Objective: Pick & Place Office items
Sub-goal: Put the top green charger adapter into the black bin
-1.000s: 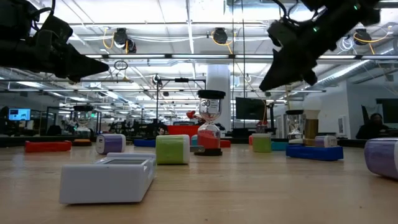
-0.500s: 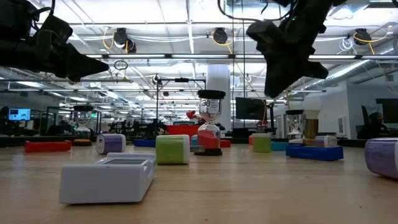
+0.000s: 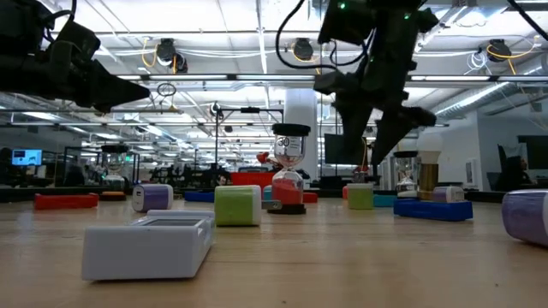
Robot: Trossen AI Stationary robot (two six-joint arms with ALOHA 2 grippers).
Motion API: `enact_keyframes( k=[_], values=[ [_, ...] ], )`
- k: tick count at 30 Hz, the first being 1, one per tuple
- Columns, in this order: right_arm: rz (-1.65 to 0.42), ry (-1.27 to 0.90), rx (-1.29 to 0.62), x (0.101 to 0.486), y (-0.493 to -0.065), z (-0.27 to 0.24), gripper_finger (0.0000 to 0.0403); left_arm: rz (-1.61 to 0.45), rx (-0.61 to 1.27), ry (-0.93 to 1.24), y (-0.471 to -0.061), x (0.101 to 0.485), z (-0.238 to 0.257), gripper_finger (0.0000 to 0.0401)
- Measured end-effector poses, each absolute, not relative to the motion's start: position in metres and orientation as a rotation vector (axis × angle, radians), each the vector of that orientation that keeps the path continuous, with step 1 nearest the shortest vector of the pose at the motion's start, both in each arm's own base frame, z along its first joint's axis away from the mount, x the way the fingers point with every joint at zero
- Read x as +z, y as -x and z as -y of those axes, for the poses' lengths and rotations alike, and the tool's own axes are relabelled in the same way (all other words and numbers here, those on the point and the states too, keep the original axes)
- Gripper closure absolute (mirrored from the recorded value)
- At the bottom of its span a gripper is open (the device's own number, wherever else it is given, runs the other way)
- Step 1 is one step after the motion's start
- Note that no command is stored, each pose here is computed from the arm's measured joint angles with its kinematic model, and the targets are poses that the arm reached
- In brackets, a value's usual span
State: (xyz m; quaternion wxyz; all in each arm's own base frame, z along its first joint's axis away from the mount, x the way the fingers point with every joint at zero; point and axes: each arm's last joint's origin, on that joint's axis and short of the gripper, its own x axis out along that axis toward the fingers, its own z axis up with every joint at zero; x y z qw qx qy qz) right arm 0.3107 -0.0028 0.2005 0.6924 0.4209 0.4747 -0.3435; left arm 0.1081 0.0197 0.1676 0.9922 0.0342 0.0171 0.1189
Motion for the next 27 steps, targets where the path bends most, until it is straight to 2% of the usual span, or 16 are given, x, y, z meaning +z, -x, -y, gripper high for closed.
enact_keyframes(
  k=[7,21,27],
  values=[
    [-1.117,-0.907,-0.781,0.178,-0.32,0.002,0.0178,-0.035,0.238,-0.069,-0.108,0.167,-0.02,0.0359],
    [-1.168,-0.799,-0.837,0.15,-0.326,0.005,0.0259,-0.035,0.238,-0.069,-0.108,0.168,-0.02,0.0359],
    [-1.162,-0.784,-0.849,0.152,-0.325,0.005,0.0264,-0.034,0.239,-0.069,-0.108,0.168,-0.02,0.0359]
  ],
)
